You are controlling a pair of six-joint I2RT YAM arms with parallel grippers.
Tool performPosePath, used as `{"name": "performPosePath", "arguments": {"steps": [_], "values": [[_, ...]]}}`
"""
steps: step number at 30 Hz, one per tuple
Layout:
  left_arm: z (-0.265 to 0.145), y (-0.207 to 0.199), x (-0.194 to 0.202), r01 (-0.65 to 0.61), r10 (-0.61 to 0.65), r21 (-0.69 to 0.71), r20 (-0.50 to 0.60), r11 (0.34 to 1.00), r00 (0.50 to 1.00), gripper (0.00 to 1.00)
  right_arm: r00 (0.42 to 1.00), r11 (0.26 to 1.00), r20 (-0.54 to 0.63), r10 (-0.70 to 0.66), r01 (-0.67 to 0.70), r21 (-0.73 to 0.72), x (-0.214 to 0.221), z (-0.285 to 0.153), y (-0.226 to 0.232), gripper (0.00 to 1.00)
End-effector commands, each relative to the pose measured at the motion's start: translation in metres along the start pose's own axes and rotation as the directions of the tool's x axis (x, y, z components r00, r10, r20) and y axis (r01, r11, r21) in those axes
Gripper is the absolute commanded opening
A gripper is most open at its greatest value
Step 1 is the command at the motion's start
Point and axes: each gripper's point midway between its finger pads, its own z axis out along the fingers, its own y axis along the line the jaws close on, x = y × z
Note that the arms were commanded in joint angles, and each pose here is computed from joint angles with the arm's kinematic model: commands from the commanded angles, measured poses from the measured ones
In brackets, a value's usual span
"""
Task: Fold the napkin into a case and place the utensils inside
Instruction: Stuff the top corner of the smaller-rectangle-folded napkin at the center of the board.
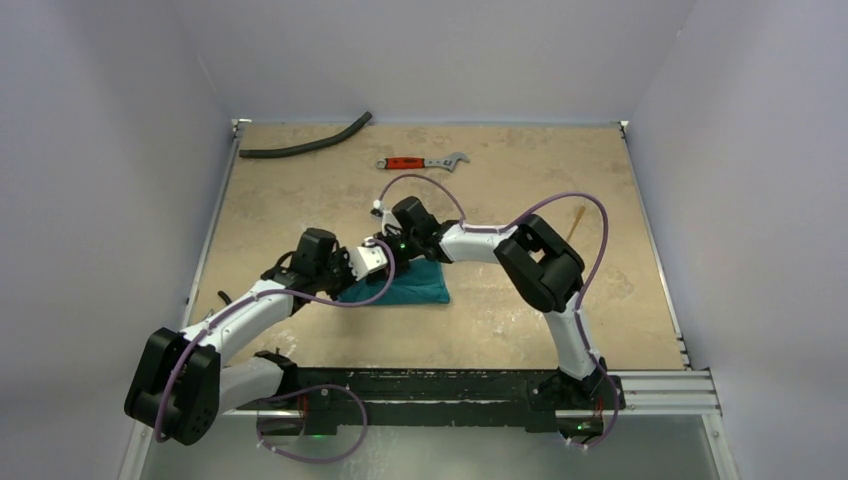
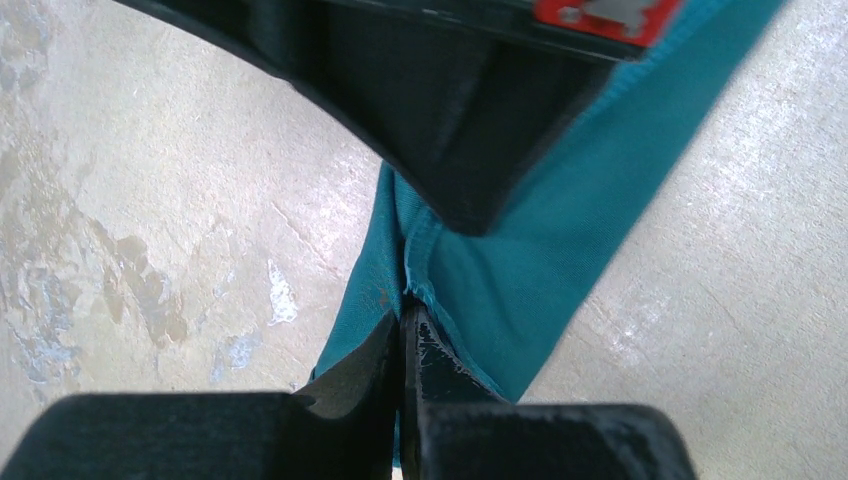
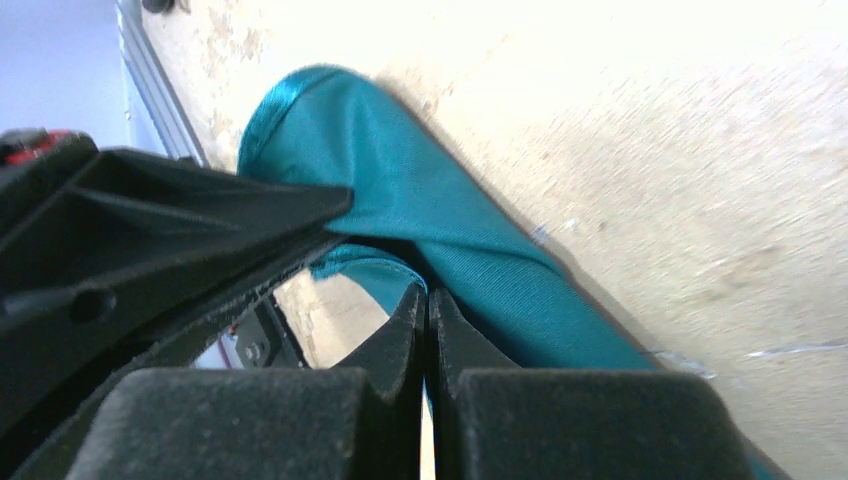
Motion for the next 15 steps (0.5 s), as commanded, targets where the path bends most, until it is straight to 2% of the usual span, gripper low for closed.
{"name": "performPosePath", "arguments": {"steps": [1, 7, 15], "values": [[-0.001, 0.0, -0.014, -0.026, 0.026, 0.003, 0.061, 1.0, 0.998, 0.0, 0.998, 0.996, 0.001, -0.06, 0.06, 0.07, -0.01, 0.002, -0.017, 0.0], [-0.001, 0.001, -0.017, -0.021, 0.021, 0.001, 0.069, 1.0, 0.997, 0.0, 0.997, 0.988, -0.06, -0.044, 0.053, 0.144, 0.019, 0.015, -0.056, 0.0], [-0.001, 0.005, -0.024, 0.006, -0.005, -0.013, 0.088, 1.0, 0.996, 0.0, 0.992, 0.989, -0.092, -0.083, 0.093, 0.111, 0.025, 0.029, -0.037, 0.0]]}}
